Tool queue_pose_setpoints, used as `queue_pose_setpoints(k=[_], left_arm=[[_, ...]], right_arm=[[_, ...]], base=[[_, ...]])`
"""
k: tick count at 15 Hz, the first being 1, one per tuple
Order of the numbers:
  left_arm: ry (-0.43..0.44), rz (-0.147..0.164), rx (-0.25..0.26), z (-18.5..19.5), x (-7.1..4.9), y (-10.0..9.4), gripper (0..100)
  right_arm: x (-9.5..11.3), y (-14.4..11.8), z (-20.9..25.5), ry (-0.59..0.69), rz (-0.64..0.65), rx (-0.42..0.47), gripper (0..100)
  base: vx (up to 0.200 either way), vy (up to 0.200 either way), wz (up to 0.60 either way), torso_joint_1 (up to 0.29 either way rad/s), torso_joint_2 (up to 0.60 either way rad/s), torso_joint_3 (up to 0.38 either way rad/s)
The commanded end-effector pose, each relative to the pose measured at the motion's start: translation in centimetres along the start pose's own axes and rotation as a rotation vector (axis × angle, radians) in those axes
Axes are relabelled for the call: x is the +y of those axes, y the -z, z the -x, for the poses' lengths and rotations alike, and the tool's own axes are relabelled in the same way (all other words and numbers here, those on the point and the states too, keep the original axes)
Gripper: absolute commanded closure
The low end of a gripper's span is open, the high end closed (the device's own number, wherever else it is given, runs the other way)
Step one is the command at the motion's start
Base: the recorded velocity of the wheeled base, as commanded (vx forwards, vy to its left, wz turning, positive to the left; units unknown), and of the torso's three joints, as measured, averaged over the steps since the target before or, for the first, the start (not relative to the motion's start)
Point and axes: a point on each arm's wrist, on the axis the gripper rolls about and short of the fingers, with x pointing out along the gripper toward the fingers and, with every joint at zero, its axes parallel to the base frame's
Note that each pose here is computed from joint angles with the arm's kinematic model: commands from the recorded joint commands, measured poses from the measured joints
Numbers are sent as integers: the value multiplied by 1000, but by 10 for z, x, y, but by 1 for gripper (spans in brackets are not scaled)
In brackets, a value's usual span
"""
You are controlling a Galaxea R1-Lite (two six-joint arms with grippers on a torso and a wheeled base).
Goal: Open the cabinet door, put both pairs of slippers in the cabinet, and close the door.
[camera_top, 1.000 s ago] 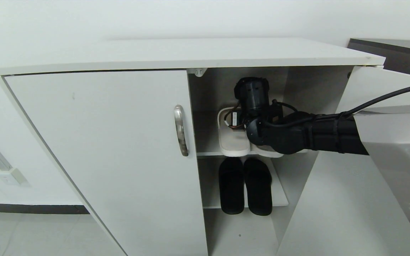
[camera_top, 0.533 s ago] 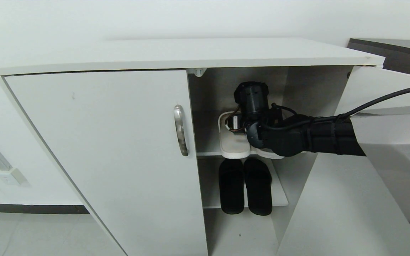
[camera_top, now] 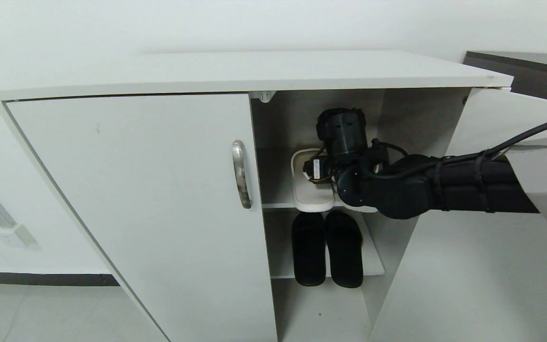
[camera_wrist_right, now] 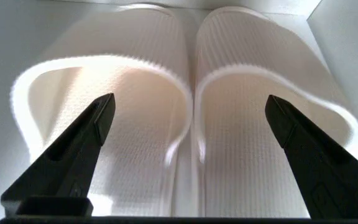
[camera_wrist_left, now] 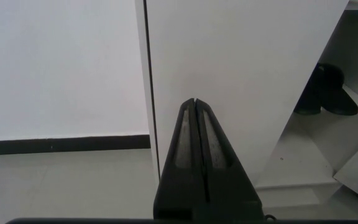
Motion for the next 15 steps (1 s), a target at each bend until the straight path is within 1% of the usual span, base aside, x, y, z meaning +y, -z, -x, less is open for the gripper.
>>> queue_pose_setpoints(k=[1,3,6,9,12,14,15], left_arm=[[-3,0,0,0,0,0,100],[0,0,0,0,0,0,100],[-1,0,2,0,0,0,100],[0,0,0,0,0,0,100],[-1,0,2,0,0,0,100],[-1,0,2,0,0,0,100],[0,0,2,0,0,0,100]], right_arm=[[-5,-10,31,-34,-7,-21,0],[-6,-9,52,-65,2,-17,0],[-15,-3,97,-124,42,6,0],[-28,-2,133,-178,45,0,0],[-39,24,154,-228,69,22,0],[-36,45,149,-246,60,14,0],[-35,52,147,-259,47,3,0]], base=[[0,0,0,0,0,0],[0,0,0,0,0,0],[0,0,0,0,0,0],[0,0,0,0,0,0],[0,0,0,0,0,0],[0,0,0,0,0,0],[0,0,0,0,0,0]])
